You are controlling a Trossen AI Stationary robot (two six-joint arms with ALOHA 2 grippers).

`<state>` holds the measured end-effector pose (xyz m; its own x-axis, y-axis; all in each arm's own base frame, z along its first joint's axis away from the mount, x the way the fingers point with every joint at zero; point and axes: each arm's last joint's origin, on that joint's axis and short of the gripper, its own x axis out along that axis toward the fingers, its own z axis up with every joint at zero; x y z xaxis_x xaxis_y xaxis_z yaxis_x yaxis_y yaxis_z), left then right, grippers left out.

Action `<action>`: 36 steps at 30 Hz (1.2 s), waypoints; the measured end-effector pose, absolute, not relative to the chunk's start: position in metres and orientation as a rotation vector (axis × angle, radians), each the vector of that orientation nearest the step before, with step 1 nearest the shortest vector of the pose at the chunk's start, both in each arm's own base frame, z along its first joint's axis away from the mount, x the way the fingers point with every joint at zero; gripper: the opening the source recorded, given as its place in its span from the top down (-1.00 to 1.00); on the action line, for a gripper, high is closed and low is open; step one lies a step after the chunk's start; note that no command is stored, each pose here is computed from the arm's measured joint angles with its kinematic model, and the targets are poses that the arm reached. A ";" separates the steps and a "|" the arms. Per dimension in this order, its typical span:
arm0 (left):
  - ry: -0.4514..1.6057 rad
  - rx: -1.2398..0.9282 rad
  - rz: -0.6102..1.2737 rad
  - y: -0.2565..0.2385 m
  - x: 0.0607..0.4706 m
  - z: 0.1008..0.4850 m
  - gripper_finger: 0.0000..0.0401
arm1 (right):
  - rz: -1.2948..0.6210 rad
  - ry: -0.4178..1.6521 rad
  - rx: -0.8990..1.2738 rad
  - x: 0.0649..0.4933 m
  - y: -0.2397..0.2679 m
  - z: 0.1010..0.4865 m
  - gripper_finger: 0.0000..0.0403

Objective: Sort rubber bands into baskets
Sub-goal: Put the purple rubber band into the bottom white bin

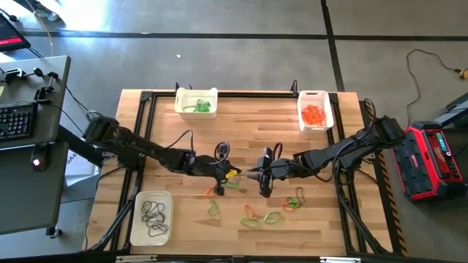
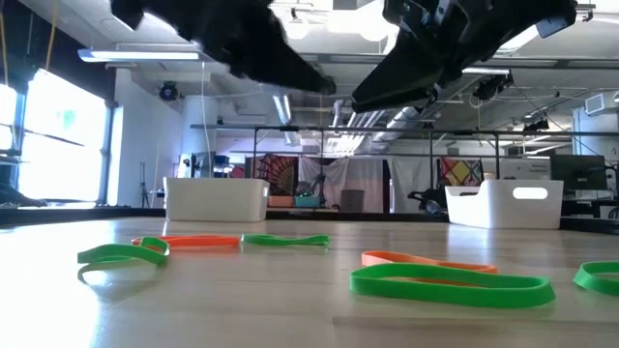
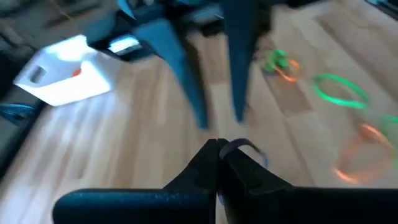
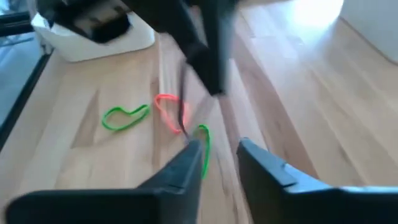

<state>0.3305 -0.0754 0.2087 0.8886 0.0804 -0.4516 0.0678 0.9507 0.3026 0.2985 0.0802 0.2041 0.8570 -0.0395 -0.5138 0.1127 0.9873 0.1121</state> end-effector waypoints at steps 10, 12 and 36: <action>0.599 0.289 -0.220 -0.097 0.277 0.257 1.00 | -0.124 0.527 0.095 0.298 0.078 0.204 0.14; 0.647 0.300 -0.261 -0.105 0.264 0.264 1.00 | -0.126 0.531 0.102 0.298 0.078 0.204 0.15; 1.238 -0.204 -0.280 -0.188 0.156 0.274 1.00 | -0.134 0.519 0.039 0.305 0.067 0.202 0.95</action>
<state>0.1562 -0.1875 0.2739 0.2992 -0.3188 -0.8994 0.0991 0.9478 -0.3030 0.3046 0.0668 0.2018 0.8597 -0.1181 -0.4969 0.1379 0.9904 0.0031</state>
